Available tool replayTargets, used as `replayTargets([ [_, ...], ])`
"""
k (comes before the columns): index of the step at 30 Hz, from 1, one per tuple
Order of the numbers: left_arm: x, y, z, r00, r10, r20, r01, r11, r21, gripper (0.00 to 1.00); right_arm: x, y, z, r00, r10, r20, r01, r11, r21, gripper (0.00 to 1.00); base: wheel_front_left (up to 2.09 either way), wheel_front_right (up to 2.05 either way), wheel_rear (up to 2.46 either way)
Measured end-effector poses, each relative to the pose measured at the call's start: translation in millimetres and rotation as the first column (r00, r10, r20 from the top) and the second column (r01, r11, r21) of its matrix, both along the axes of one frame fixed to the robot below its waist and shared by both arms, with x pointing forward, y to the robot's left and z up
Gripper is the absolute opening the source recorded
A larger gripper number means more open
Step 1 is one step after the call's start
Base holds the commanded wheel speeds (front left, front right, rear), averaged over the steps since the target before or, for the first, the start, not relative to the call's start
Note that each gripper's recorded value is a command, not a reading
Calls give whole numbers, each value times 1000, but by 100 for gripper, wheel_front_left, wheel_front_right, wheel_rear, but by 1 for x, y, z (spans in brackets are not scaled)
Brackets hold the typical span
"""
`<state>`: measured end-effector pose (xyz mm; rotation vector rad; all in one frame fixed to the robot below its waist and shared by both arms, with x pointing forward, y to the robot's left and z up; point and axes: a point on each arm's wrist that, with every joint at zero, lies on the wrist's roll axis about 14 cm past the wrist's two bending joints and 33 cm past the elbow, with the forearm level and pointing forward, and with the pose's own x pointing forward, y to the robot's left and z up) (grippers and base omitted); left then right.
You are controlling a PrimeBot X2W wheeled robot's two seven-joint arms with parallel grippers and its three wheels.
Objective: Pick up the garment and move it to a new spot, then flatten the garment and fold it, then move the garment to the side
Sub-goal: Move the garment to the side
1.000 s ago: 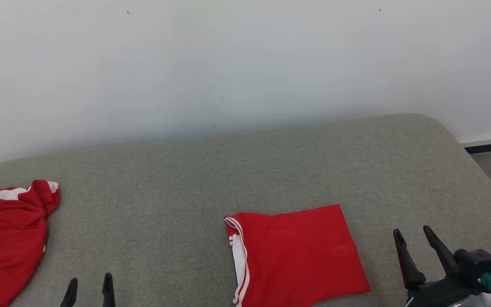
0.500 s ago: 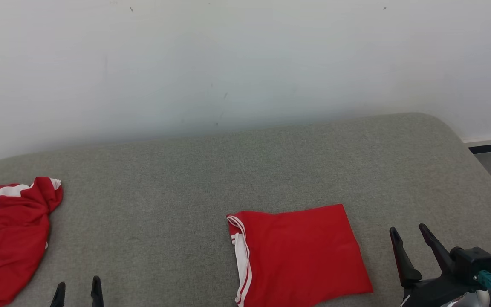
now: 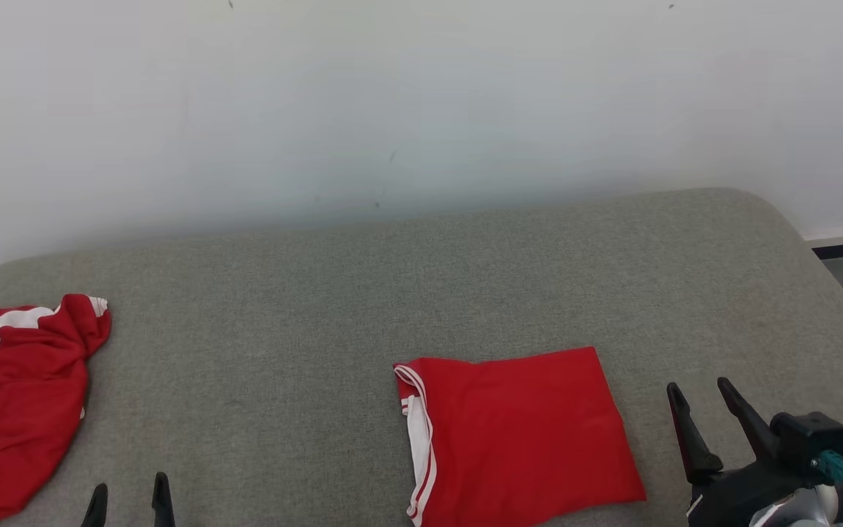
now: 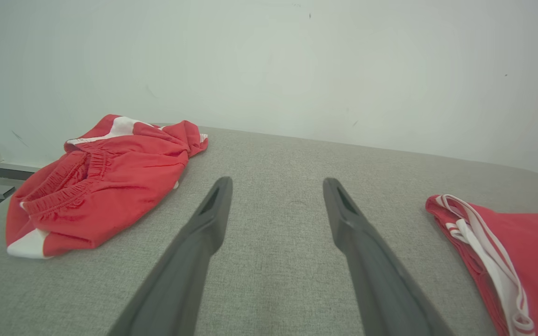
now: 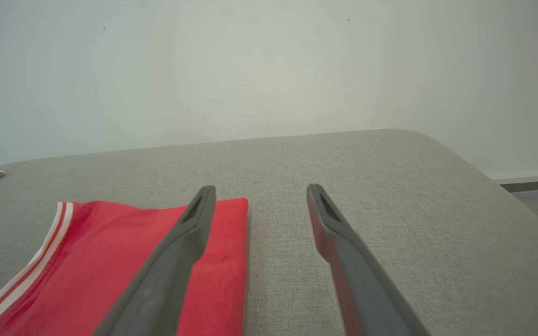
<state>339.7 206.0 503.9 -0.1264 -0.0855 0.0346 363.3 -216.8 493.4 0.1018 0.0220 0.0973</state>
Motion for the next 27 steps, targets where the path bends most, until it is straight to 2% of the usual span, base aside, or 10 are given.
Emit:
replayTargets([
  [3,0,1,-1,1000,4,-3,-4,1000,-3,100,6,1,-1,999,12,-35,-12,1000,0,100,0,0,0],
  [8,-2,3,-2,1000,16,-5,-16,1000,-9,100,16,5,-17,976,60,-210,-61,998,1,100,0,0,0],
  [11,-3,5,-5,1000,22,-14,-23,1000,-16,100,17,6,-39,924,81,-374,-80,997,18,100,0,0,0],
  [13,-5,5,-7,999,26,-20,-26,999,-18,100,13,13,-56,870,109,-480,-105,994,36,100,0,0,0],
  [14,-7,7,-9,999,33,-26,-34,999,-20,100,13,18,-64,830,131,-541,-132,991,38,100,0,0,0],
  [20,-8,14,-13,998,55,-40,-56,998,-22,100,18,22,-87,737,136,-662,-143,989,44,100,0,0,0],
  [27,-6,23,-15,995,83,-49,-84,996,-20,100,31,39,-105,675,157,-721,-176,983,50,100,0,0,0],
])
